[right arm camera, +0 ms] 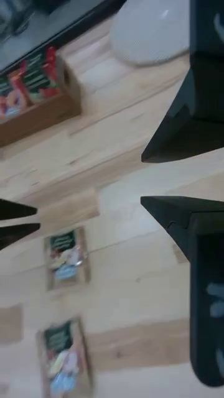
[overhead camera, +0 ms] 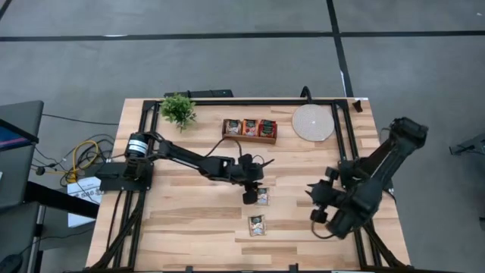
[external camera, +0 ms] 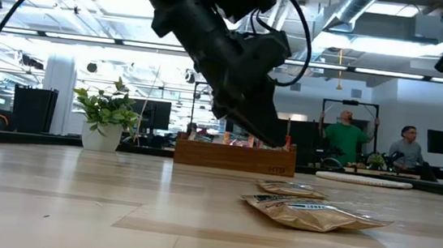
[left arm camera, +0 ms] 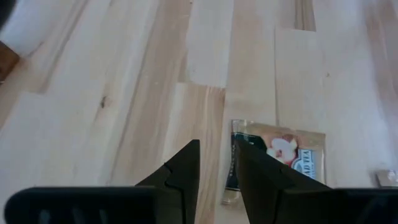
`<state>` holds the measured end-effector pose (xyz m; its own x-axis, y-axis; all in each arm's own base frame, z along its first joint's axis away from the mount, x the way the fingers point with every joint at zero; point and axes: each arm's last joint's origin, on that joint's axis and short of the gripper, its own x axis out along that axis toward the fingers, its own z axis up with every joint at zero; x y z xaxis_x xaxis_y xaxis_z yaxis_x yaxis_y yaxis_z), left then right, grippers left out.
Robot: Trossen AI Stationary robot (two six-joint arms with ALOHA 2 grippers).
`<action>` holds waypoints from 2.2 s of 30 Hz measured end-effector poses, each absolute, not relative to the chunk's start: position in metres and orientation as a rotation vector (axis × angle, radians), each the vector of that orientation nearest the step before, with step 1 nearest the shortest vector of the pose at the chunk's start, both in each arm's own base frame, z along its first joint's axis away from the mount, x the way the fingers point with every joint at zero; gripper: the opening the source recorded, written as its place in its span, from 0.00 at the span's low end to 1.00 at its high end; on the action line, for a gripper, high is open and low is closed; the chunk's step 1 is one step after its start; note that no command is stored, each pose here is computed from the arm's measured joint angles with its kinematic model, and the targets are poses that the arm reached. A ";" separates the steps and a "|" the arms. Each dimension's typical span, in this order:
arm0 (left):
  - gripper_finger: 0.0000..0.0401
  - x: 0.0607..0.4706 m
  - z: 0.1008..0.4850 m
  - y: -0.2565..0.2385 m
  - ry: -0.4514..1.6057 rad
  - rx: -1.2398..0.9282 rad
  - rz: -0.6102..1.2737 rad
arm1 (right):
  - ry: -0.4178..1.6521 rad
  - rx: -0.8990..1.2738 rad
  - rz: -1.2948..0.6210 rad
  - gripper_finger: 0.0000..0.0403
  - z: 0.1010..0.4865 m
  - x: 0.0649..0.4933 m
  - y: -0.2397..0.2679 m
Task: Pick & Place Tea
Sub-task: Put the brown tea bag into the left section of the wooden organizer
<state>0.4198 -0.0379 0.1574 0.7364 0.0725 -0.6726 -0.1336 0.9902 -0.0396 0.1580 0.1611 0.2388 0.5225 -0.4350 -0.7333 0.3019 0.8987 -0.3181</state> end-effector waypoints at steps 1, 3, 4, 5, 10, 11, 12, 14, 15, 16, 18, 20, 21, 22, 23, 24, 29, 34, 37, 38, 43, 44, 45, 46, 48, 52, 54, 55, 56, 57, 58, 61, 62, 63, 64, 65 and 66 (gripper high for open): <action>0.23 0.420 0.158 -0.037 0.742 -0.087 0.113 | 0.892 -0.148 -0.424 0.22 0.237 0.152 0.159; 0.23 0.420 0.158 -0.034 0.748 -0.095 0.102 | 0.819 -0.131 -0.400 0.22 0.233 0.143 0.155; 0.23 0.420 0.158 -0.031 0.756 -0.105 0.093 | 0.790 -0.121 -0.391 0.22 0.230 0.140 0.153; 0.23 0.420 0.157 -0.028 0.759 -0.118 0.087 | 0.763 -0.115 -0.384 0.22 0.227 0.136 0.149; 0.23 0.419 0.156 -0.021 0.783 -0.141 0.081 | 0.668 -0.038 -0.346 0.22 0.209 0.128 0.137; 0.23 0.419 0.156 -0.020 0.785 -0.143 0.081 | 0.653 -0.017 -0.333 0.22 0.206 0.128 0.136; 0.23 0.419 0.156 -0.020 0.787 -0.144 0.079 | 0.639 0.002 -0.322 0.22 0.204 0.129 0.135; 0.23 0.419 0.155 -0.021 0.791 -0.149 0.066 | 0.610 0.032 -0.301 0.22 0.200 0.132 0.135; 0.23 0.419 0.155 -0.021 0.797 -0.151 0.062 | 0.600 0.036 -0.290 0.22 0.198 0.133 0.135; 0.23 0.418 0.155 -0.022 0.804 -0.157 0.059 | 0.593 0.032 -0.283 0.22 0.197 0.135 0.134; 0.23 0.417 0.154 -0.026 0.814 -0.178 0.060 | 0.579 0.025 -0.273 0.22 0.198 0.139 0.135; 0.23 0.417 0.154 -0.032 0.815 -0.205 0.028 | 0.578 0.009 -0.273 0.22 0.198 0.142 0.134; 0.23 0.417 0.155 -0.036 0.812 -0.213 0.004 | 0.573 0.011 -0.274 0.22 0.199 0.144 0.134; 0.23 0.418 0.155 -0.040 0.803 -0.216 -0.016 | 0.569 0.012 -0.276 0.22 0.200 0.146 0.133; 0.23 0.418 0.156 -0.043 0.794 -0.217 -0.030 | 0.568 0.012 -0.280 0.22 0.200 0.147 0.133; 0.23 0.420 0.154 -0.046 0.783 -0.219 -0.037 | 0.568 0.011 -0.283 0.22 0.200 0.148 0.132; 0.23 0.423 0.137 -0.051 0.812 -0.256 -0.018 | 0.582 0.040 -0.281 0.22 0.200 0.154 0.129; 0.23 0.429 0.122 -0.050 0.853 -0.279 0.008 | 0.582 0.087 -0.264 0.22 0.202 0.159 0.128; 0.23 0.429 0.118 -0.048 0.899 -0.285 0.041 | 0.578 0.095 -0.266 0.22 0.202 0.160 0.128; 0.23 0.428 0.118 -0.046 0.920 -0.276 0.071 | 0.577 0.095 -0.266 0.22 0.202 0.160 0.128; 0.23 0.419 0.120 -0.041 1.050 -0.207 0.221 | 0.574 0.099 -0.265 0.22 0.203 0.160 0.128; 0.23 0.415 0.120 -0.040 1.078 -0.188 0.248 | 0.573 0.099 -0.265 0.22 0.203 0.160 0.128; 0.23 0.413 0.119 -0.040 1.102 -0.173 0.269 | 0.573 0.099 -0.265 0.22 0.203 0.160 0.128; 0.23 0.411 0.122 -0.040 1.108 -0.160 0.283 | 0.572 0.100 -0.264 0.22 0.203 0.160 0.128; 0.23 0.407 0.125 -0.040 1.126 -0.132 0.316 | 0.570 0.103 -0.263 0.22 0.203 0.161 0.128; 0.23 0.396 0.141 -0.042 1.146 -0.085 0.355 | 0.568 0.105 -0.262 0.22 0.203 0.161 0.129; 0.23 0.393 0.150 -0.043 1.128 -0.068 0.370 | 0.567 0.097 -0.258 0.22 0.203 0.161 0.129; 0.23 0.392 0.156 -0.043 1.111 -0.064 0.377 | 0.565 0.094 -0.255 0.22 0.204 0.161 0.129; 0.23 0.391 0.161 -0.043 1.098 -0.062 0.381 | 0.565 0.089 -0.253 0.22 0.204 0.161 0.129; 0.23 0.391 0.166 -0.043 1.082 -0.062 0.385 | 0.563 0.091 -0.252 0.22 0.204 0.161 0.129; 0.23 0.391 0.167 -0.043 1.076 -0.064 0.383 | 0.562 0.092 -0.251 0.22 0.204 0.161 0.129; 0.23 0.391 0.167 -0.043 1.083 -0.045 0.370 | 0.560 0.093 -0.251 0.22 0.204 0.162 0.129; 0.23 0.391 0.167 -0.043 1.084 -0.037 0.365 | 0.559 0.094 -0.250 0.22 0.204 0.162 0.129; 0.23 0.391 0.167 -0.043 1.083 -0.028 0.359 | 0.559 0.095 -0.250 0.22 0.204 0.162 0.129; 0.23 0.391 0.167 -0.042 1.083 -0.021 0.354 | 0.559 0.095 -0.250 0.22 0.204 0.162 0.129; 0.23 0.391 0.167 -0.042 1.087 -0.008 0.349 | 0.558 0.095 -0.250 0.22 0.204 0.162 0.129; 0.23 0.391 0.167 -0.042 1.089 0.002 0.344 | 0.558 0.096 -0.250 0.22 0.204 0.162 0.129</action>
<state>0.3914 -0.0419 0.1669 0.4155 0.2752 -0.8669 -0.2730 0.9469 0.1697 0.1618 0.1295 0.2044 0.8191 -0.2083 -0.5344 0.2601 0.9653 0.0223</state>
